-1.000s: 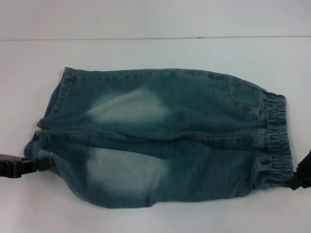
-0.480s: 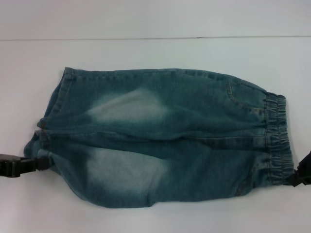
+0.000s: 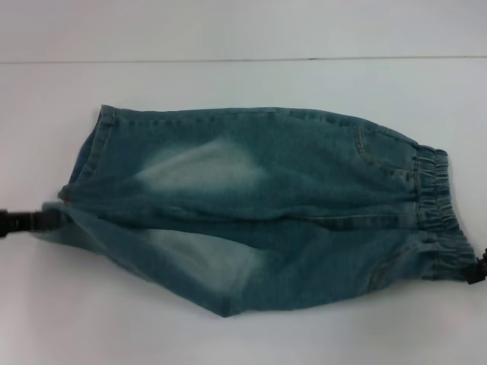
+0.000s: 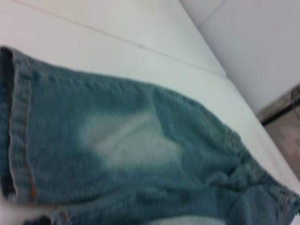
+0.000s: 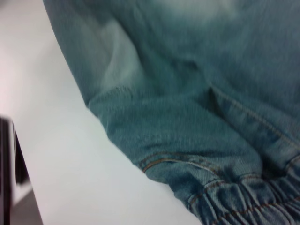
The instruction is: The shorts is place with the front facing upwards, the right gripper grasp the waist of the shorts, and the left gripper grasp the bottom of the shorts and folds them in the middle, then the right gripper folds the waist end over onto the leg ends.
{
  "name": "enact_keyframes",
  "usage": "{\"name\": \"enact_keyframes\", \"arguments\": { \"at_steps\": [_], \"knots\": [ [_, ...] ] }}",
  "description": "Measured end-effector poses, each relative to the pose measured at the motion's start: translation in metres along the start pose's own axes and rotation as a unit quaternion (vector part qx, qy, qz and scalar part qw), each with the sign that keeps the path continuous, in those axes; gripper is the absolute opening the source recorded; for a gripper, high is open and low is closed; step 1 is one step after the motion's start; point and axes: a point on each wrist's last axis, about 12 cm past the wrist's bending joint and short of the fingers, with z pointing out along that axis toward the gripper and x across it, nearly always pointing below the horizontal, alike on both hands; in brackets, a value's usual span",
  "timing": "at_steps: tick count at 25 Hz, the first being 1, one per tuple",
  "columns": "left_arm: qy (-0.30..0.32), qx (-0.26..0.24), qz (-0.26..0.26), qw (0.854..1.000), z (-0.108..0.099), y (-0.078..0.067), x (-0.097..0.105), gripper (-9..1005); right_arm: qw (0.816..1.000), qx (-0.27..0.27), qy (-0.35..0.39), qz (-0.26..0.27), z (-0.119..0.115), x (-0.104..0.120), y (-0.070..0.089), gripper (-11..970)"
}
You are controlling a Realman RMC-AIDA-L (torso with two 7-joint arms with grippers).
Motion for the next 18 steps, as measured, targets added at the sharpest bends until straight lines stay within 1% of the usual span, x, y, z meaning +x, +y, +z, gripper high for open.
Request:
{"name": "enact_keyframes", "arguments": {
  "at_steps": [5, 6, 7, 10, 11, 12, 13, 14, 18],
  "knots": [
    [-0.014, 0.001, -0.006, 1.0, 0.0, -0.001, -0.014, 96, 0.996, 0.002, -0.082, 0.019, -0.011, 0.016, -0.003, 38],
    [-0.016, 0.0, -0.006, 1.0, 0.002, -0.001, -0.018, 97, 0.993, 0.004, -0.109, 0.032, -0.012, 0.018, -0.005, 38],
    [-0.019, -0.002, -0.008, 1.0, 0.003, 0.0, -0.021, 98, 0.993, 0.004, -0.109, 0.032, -0.012, 0.018, -0.005, 38],
    [-0.025, -0.01, -0.012, 1.0, 0.009, 0.001, -0.031, 101, 0.98, 0.015, -0.175, 0.093, -0.013, 0.018, -0.009, 39],
    [-0.028, -0.017, -0.016, 0.999, 0.014, 0.003, -0.037, 101, 0.97, 0.009, -0.211, 0.121, -0.011, 0.017, -0.01, 39],
    [-0.028, -0.017, -0.016, 0.999, 0.014, 0.003, -0.037, 102, 0.97, 0.009, -0.211, 0.121, -0.011, 0.017, -0.01, 39],
    [-0.028, -0.017, -0.016, 0.999, 0.014, 0.003, -0.037, 103, 0.965, 0.004, -0.227, 0.129, -0.009, 0.015, -0.01, 39],
    [-0.034, -0.029, -0.021, 0.999, 0.019, 0.006, -0.044, 104, 0.961, -0.002, -0.241, 0.136, -0.008, 0.014, -0.01, 39],
    [-0.049, -0.046, -0.031, 0.997, 0.026, 0.011, -0.053, 107, 0.943, -0.014, -0.287, 0.167, -0.005, 0.009, -0.011, 39]
  ]
}}
